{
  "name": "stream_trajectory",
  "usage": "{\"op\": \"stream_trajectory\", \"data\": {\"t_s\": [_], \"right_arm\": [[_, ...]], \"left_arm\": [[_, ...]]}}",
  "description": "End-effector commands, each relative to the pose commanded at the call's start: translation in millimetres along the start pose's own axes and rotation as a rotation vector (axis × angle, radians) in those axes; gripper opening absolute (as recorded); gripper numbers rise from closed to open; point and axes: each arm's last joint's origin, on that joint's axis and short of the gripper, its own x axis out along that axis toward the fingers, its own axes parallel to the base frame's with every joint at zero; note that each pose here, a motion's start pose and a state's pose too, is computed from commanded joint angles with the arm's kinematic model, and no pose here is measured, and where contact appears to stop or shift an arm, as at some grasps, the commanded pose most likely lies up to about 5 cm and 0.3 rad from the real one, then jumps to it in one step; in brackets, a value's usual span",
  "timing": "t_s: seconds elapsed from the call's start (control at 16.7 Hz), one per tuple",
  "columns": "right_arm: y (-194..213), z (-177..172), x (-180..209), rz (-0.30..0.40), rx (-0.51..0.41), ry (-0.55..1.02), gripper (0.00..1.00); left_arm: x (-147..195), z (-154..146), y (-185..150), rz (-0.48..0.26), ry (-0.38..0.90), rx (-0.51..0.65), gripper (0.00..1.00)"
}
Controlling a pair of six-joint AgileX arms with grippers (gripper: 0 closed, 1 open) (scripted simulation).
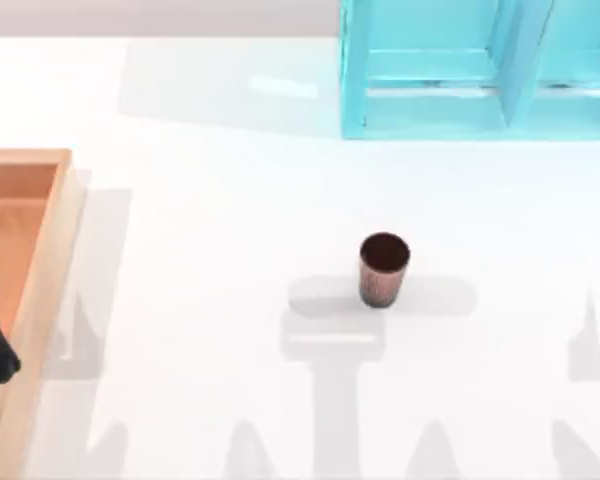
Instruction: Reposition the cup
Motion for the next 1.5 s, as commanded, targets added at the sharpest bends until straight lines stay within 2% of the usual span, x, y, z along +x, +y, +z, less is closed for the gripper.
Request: {"op": "stream_trajectory", "data": {"t_s": [0.18, 0.36, 0.72, 0.9, 1.08, 1.32, 1.5], "right_arm": [[0.0, 1.7, 0.0, 0.0, 0.003, 0.008, 1.0], [0.1, 18.1, 0.7, -0.001, 0.028, 0.085, 1.0], [3.9, 97.9, 27.9, -0.015, 0.134, 0.422, 1.0], [11.4, 139.6, 68.3, -0.031, 0.187, 0.658, 1.0], [28.6, 159.3, 127.8, -0.046, 0.214, 0.929, 1.0], [75.1, 147.7, 207.0, -0.057, 0.193, 1.261, 1.0], [122.6, 122.0, 241.2, -0.063, 0.14, 1.449, 1.0]], "left_arm": [[0.0, 0.0, 0.0, 0.0, 0.0, 0.0, 1.0], [0.0, 0.0, 0.0, 0.0, 0.0, 0.0, 1.0], [0.0, 0.0, 0.0, 0.0, 0.0, 0.0, 1.0], [0.0, 0.0, 0.0, 0.0, 0.0, 0.0, 1.0], [0.0, 0.0, 0.0, 0.0, 0.0, 0.0, 1.0], [0.0, 0.0, 0.0, 0.0, 0.0, 0.0, 1.0], [0.0, 0.0, 0.0, 0.0, 0.0, 0.0, 1.0]]}}
